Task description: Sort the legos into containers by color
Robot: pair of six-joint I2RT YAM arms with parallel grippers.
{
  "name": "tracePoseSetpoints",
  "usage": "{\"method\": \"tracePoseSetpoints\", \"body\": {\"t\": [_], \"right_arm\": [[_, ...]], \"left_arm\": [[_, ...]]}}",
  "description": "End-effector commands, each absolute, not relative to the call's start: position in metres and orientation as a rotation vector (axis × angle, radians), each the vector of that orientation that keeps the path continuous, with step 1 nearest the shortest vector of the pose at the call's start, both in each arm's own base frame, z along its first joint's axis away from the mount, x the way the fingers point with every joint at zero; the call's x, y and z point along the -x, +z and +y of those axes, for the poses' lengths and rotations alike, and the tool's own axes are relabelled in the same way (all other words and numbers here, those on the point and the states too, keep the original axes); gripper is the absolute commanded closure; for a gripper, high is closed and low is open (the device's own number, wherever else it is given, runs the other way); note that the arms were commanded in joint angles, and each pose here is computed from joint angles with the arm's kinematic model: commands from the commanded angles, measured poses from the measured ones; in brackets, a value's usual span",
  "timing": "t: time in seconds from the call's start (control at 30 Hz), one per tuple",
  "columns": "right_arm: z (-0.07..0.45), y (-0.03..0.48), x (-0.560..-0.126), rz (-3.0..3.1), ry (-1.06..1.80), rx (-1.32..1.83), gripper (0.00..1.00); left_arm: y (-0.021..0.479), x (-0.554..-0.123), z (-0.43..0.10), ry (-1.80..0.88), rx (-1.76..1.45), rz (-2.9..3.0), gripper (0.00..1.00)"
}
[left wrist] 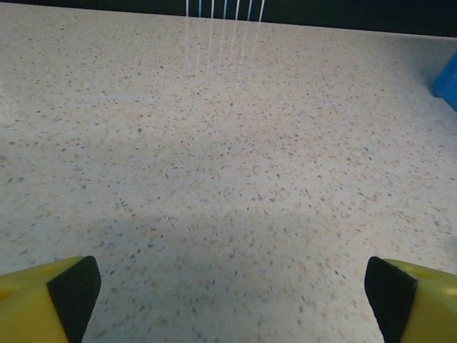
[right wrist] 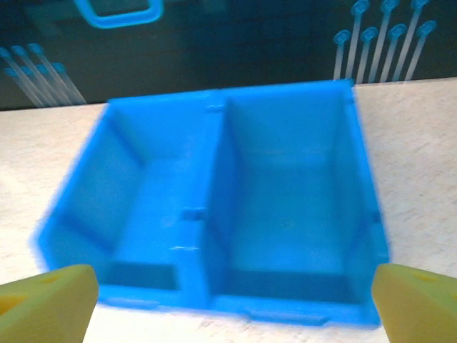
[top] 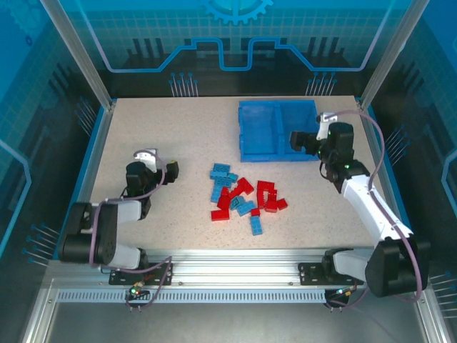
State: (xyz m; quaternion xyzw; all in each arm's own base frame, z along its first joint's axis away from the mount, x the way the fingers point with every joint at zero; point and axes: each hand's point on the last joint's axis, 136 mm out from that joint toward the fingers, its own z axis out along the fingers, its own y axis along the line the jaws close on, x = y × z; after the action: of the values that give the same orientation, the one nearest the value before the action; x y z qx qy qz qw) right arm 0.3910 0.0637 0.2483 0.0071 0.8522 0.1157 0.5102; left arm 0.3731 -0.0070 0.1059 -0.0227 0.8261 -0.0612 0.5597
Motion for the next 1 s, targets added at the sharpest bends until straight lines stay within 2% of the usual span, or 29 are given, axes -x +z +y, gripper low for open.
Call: {"method": "tracePoseSetpoints", "body": {"t": [0.0,0.1,0.23,0.4,0.53,0.63,0.83,0.97], "right_arm": [[0.105,0.209,-0.336,2.439,0.521,-0.065,0.00],[0.146,0.198,-0.312,2.616,0.618,0.078,0.00],[0.186,0.171,-0.294,2.783,0.585,0.237,0.00],[0.206,0.135,-0.286,2.923,0.496,0.231,0.00],[0.231,0.116,-0.286,2.932,0.414,0.415,0.02],[0.238,0.103,-0.295,2.889,0.263,0.585,0.13],[0.241,0.087,-0.316,2.818,0.131,0.793,0.33],[0.236,0.072,-0.310,2.817,0.033,0.938,0.40]], "left_arm": [[0.145,-0.359,-0.012,-0.176,0.086,1.934,0.01],[0.170,-0.339,-0.020,-0.196,0.142,1.981,0.01],[0.178,-0.316,-0.043,-0.282,0.231,2.140,0.01],[0.171,-0.298,-0.108,-0.385,0.072,2.387,0.01],[0.167,-0.286,-0.163,-0.486,-0.102,2.496,0.01],[0.155,-0.278,-0.183,-0.542,-0.180,2.577,0.01],[0.151,-0.280,-0.183,-0.566,-0.276,2.592,0.01],[0.151,-0.297,-0.172,-0.577,-0.254,2.572,0.01]]}}
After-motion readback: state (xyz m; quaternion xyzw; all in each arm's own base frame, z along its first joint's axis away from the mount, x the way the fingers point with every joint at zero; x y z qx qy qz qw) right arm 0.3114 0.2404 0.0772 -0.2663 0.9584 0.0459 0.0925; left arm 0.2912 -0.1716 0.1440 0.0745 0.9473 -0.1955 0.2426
